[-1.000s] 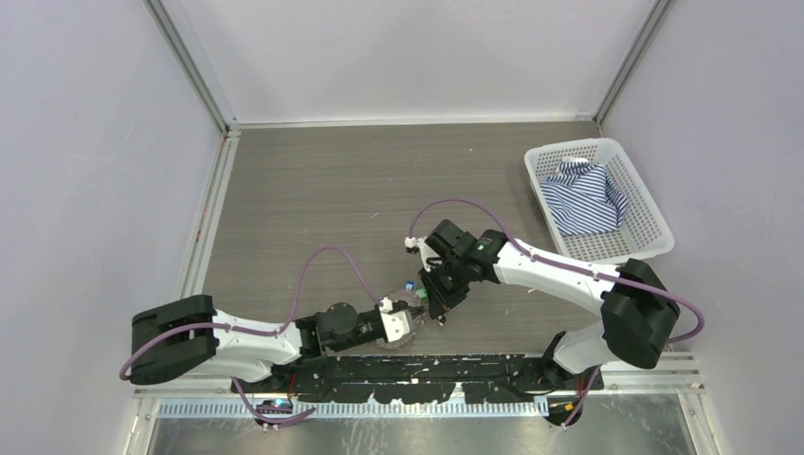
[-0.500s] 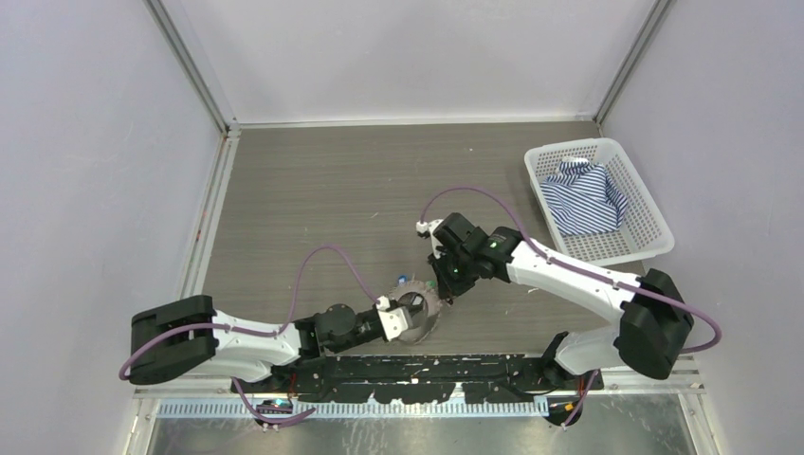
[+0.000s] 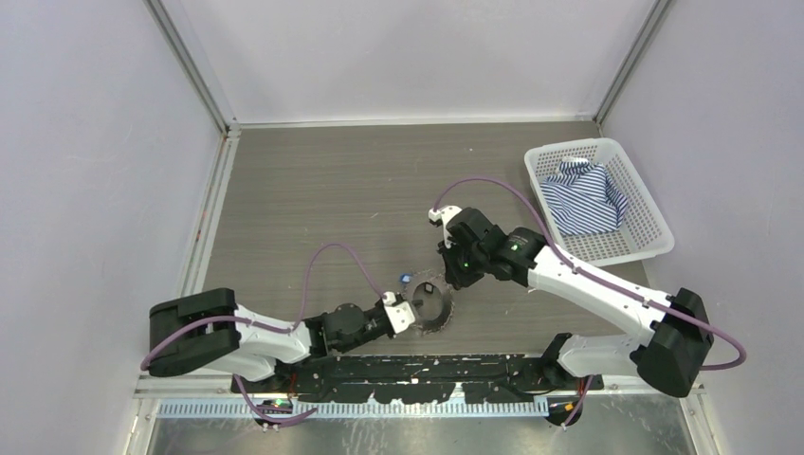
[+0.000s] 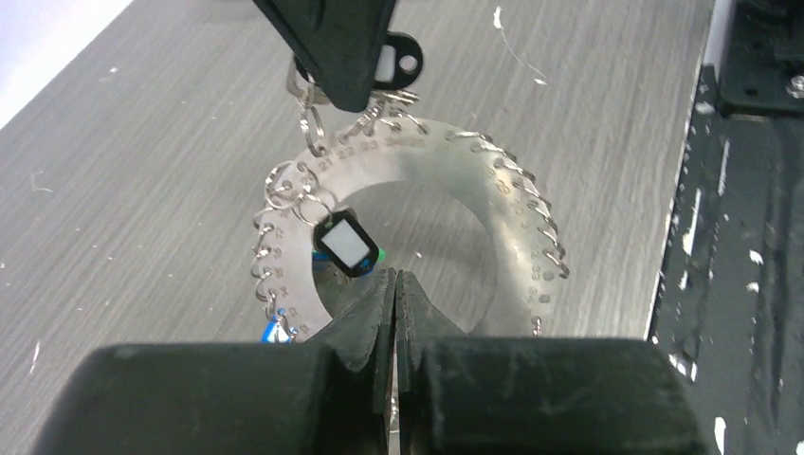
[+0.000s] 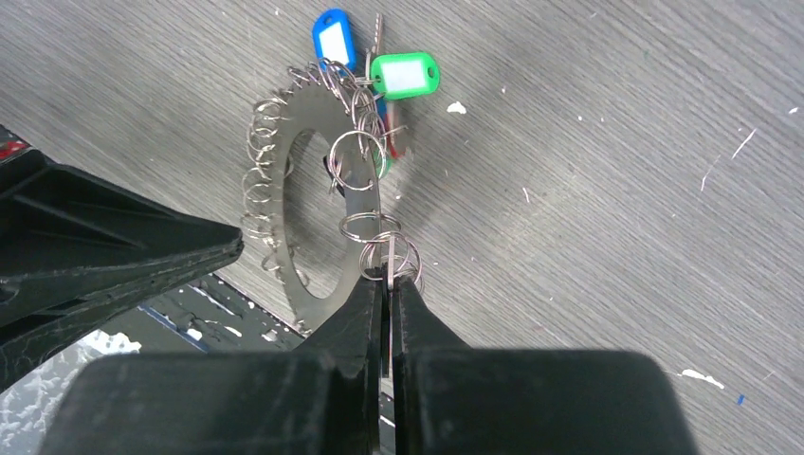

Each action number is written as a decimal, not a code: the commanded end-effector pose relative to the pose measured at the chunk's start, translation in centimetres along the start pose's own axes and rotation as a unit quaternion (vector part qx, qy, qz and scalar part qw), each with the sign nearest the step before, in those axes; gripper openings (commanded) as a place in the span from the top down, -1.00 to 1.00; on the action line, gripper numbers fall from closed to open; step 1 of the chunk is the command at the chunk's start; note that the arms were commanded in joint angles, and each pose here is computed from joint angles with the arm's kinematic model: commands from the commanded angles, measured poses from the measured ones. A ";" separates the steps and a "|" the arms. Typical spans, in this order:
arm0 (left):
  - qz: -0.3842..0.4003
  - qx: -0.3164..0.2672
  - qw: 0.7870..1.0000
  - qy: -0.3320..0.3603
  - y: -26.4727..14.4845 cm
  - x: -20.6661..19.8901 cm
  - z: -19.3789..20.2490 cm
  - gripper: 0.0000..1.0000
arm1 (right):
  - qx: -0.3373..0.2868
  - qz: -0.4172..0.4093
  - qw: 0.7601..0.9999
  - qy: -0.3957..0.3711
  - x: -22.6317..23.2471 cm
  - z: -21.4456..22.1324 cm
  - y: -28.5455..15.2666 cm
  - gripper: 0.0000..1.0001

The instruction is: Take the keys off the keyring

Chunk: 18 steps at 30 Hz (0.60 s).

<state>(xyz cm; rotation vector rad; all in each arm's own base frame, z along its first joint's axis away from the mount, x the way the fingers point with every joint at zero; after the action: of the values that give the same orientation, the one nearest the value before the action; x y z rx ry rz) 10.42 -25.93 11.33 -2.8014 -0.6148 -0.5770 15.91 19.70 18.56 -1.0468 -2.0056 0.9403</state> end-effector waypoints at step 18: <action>0.052 -0.137 0.989 -0.034 2.7 5.6 -5.9 0.57 | -0.097 -0.074 0.991 -0.052 1.5 -2.1 -2.1 0.98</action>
<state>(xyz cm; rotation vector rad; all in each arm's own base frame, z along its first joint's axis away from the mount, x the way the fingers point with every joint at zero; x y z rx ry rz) 14.75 -27.02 16.23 -3.0291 -0.5685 -0.5496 15.74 19.93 19.80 -0.9735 -2.1592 0.8577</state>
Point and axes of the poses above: each gripper's point midway between its finger pads, its own y axis out along the fingers, its own x axis along the line the jaws close on, z = x × y, the point moved 7 cm from there along -y, back along the fingers, and after that the axes turned 9 degrees about y, right-handed, at the moved point
